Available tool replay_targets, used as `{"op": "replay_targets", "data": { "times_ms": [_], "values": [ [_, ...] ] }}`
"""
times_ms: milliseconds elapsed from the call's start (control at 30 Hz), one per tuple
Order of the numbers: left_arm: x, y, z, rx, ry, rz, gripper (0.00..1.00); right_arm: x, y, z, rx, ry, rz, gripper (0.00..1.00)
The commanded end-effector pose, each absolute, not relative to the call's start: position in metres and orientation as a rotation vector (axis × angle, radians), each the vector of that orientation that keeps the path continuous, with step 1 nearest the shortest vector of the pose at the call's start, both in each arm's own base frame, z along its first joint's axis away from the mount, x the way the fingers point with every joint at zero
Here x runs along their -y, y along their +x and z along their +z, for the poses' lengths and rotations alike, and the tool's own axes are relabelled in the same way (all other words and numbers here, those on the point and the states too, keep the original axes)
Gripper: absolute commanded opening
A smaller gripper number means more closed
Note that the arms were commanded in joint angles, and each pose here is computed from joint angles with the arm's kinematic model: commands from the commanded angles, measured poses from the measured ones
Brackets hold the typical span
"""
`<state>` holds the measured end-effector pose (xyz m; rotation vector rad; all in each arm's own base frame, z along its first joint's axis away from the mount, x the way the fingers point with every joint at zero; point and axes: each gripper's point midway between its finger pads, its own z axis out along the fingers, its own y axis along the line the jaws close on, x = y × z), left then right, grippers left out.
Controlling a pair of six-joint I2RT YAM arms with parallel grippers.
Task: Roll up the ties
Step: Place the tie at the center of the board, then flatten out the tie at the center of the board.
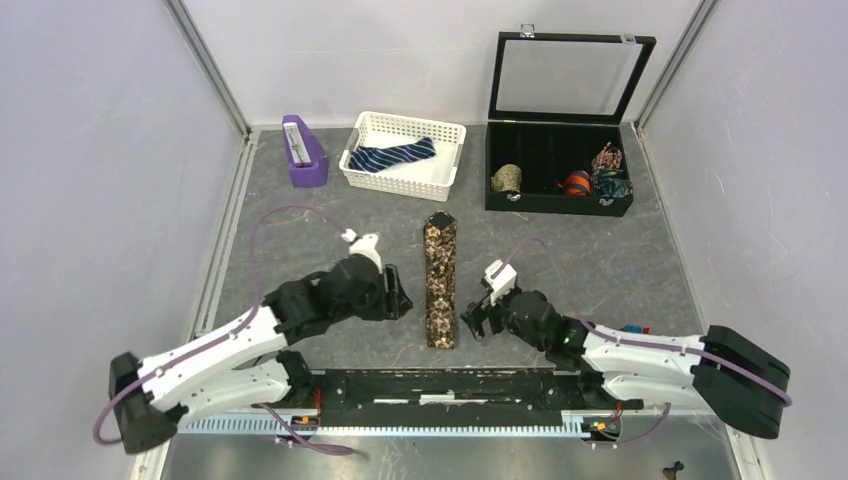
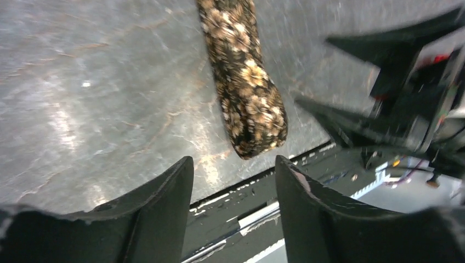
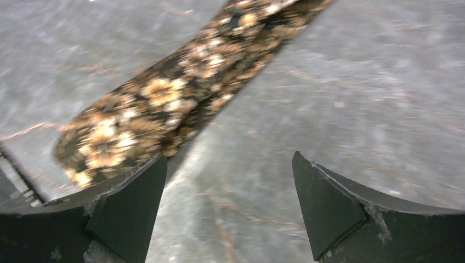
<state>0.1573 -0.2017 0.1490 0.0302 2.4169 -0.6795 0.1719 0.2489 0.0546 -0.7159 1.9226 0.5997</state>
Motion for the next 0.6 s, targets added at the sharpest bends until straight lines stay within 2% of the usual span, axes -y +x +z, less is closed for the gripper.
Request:
{"op": "replay_targets", "data": {
  "times_ms": [0,167,233,400,567],
  "values": [
    [0.250,0.158,0.160,-2.343,-0.017,-0.735,0.60,-0.211,0.213,0.071,-1.871,-0.621,0.341,0.90],
    [0.303,0.141,0.149,-2.357,0.090,-0.737,0.57,-0.227,0.240,0.100,-1.841,-0.612,0.366,0.87],
    [0.316,0.137,0.145,-2.359,0.102,-0.715,0.52,-0.231,0.253,0.108,-1.843,-0.589,0.375,0.85],
    [0.350,0.132,0.129,-2.366,0.062,-0.804,0.44,-0.233,0.290,0.121,-1.879,-0.509,0.364,0.73],
    [0.391,0.125,0.121,-2.381,0.110,-0.853,0.42,-0.225,0.303,0.127,-1.877,-0.467,0.323,0.69]
  ]
}}
